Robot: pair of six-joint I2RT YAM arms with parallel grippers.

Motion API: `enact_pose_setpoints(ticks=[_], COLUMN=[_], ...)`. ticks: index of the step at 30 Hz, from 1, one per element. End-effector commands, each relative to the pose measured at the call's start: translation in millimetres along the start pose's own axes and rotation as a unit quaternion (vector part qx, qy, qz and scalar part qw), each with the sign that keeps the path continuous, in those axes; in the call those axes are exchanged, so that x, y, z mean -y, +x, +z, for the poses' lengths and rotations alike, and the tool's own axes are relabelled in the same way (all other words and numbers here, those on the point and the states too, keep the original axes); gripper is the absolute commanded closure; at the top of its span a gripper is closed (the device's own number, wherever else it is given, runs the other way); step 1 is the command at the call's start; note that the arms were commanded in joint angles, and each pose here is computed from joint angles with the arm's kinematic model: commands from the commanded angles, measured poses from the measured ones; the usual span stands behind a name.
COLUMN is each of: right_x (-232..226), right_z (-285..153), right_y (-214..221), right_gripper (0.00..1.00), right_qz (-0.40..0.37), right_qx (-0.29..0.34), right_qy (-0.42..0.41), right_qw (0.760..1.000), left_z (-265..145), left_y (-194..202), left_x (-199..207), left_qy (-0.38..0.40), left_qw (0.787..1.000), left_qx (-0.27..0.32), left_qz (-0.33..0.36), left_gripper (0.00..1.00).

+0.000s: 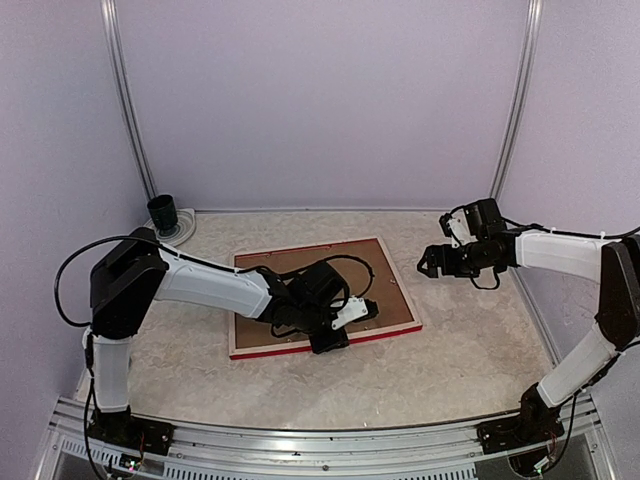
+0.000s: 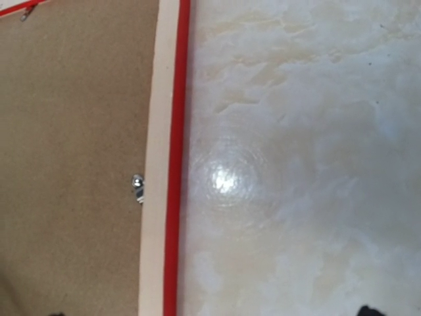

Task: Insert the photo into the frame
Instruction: Pick up the photo frame from the center of the board.

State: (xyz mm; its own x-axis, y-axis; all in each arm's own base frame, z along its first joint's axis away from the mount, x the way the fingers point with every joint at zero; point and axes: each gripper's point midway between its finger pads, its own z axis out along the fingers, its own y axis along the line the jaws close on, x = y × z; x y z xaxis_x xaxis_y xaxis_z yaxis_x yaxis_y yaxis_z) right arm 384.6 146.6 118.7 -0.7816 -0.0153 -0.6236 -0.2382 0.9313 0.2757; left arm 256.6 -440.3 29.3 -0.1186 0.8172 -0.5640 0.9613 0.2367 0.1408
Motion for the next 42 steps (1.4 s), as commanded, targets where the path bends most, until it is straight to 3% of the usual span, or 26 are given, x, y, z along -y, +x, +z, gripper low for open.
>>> enact_pose_setpoints(ticks=[1, 7, 12, 28, 42], right_x=[-2.5, -4.3, -10.8, -40.6, -60.1], right_z=[-7.3, -2.3, 5.5, 30.8, 37.8], right_y=[-5.4, 1.1, 11.7, 56.1, 76.3], right_gripper=[0.04, 0.04, 0.04, 0.08, 0.16], right_qz=[0.01, 0.015, 0.036, 0.116, 0.166], right_qx=[0.014, 0.006, -0.007, -0.068, -0.091], right_qy=[-0.013, -0.024, -0.062, -0.207, -0.31], right_qw=[1.0, 1.0, 0.997, 0.969, 0.932], left_z=[7.8, 10.7, 10.2, -39.2, -59.4], left_y=[4.5, 4.7, 4.9, -43.5, -55.7], left_x=[3.3, 2.1, 1.5, -6.0, -9.0], left_qy=[0.011, 0.008, 0.005, -0.029, -0.056], left_qw=[1.0, 1.0, 1.0, 0.999, 0.997], left_qx=[-0.011, -0.012, -0.015, 0.04, 0.051], left_qz=[-0.002, -0.007, -0.004, 0.024, 0.033], left_gripper=[0.67, 0.9, 1.0, 1.0, 1.0])
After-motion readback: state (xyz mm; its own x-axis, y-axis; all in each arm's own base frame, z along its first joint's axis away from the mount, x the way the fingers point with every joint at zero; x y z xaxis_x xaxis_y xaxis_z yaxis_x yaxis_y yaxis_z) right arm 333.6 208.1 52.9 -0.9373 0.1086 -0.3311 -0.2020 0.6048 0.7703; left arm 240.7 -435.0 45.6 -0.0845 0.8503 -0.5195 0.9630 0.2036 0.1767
